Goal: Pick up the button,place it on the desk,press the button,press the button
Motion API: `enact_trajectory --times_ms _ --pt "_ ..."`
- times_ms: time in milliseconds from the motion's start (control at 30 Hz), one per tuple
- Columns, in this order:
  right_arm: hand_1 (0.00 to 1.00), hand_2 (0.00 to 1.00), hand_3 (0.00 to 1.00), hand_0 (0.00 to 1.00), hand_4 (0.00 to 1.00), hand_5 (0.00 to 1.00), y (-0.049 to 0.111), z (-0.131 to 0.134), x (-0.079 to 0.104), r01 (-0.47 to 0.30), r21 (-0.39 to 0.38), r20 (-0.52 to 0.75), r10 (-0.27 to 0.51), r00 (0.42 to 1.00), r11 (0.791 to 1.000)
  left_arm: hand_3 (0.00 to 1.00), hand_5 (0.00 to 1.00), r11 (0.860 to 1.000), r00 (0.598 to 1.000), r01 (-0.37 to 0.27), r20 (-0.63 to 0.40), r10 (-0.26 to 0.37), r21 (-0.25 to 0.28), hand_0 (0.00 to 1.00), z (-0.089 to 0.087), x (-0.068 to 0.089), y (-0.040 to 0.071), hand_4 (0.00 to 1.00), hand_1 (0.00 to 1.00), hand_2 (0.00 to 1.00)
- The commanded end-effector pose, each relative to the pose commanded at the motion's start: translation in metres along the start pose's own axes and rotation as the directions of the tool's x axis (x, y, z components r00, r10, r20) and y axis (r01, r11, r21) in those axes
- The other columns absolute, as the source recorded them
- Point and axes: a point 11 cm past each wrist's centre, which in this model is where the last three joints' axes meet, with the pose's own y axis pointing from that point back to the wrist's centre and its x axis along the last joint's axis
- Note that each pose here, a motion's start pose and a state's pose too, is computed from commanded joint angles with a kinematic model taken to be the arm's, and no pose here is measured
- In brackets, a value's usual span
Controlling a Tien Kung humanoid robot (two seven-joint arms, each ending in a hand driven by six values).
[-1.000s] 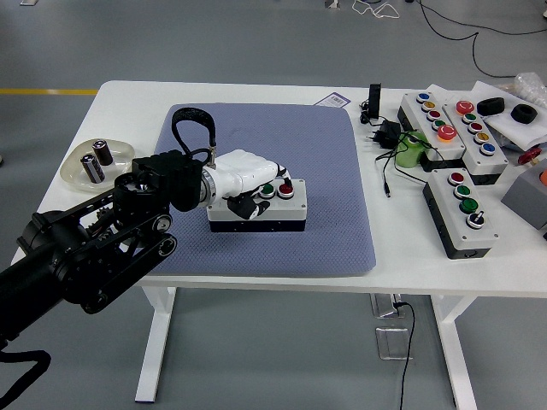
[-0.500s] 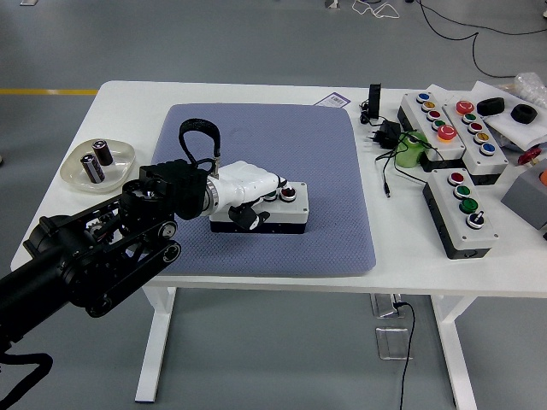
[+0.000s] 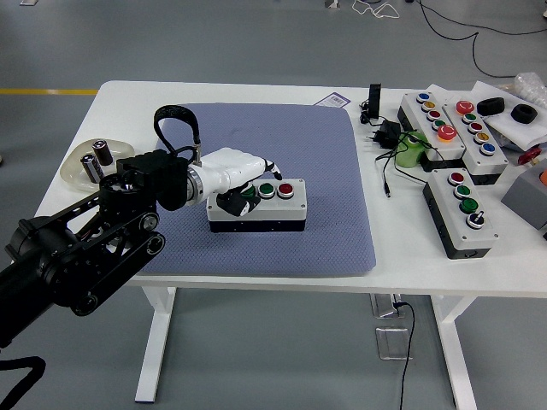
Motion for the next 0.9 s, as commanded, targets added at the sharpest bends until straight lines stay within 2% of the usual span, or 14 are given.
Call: enact_trajectory --times_ms 233,433,700,900 --pt "0.583 0.627 0.651 0.663 0.293 0.295 0.000 0.001 0.000 0.001 -0.002 -0.001 -0.001 1.000 1.000 0.817 0.002 1.000 1.000 0.003 -0.011 -0.003 -0.008 0.002 -0.001 -0.004 0.006 0.522 0.002 0.052" --pt "0.583 0.628 0.651 0.663 0.292 0.297 0.000 0.000 -0.001 0.002 -0.001 -0.001 -0.002 1.000 1.000 0.815 0.002 1.000 1.000 0.027 -0.003 -0.027 -0.004 0.002 -0.002 -0.010 0.004 0.523 0.002 0.052" --pt "0.583 0.628 0.651 0.663 0.292 0.300 0.000 -0.002 -0.002 0.003 0.002 0.002 -0.003 1.000 1.000 0.814 0.002 0.996 0.997 0.083 -0.002 -0.083 0.043 0.002 -0.015 -0.023 0.000 0.534 0.002 0.056" --pt "0.583 0.628 0.651 0.663 0.292 0.299 0.000 -0.002 -0.002 0.004 0.004 0.001 -0.004 1.000 1.000 0.813 0.002 0.995 0.997 0.082 -0.007 -0.082 0.052 0.004 -0.019 -0.022 0.000 0.534 0.002 0.055"
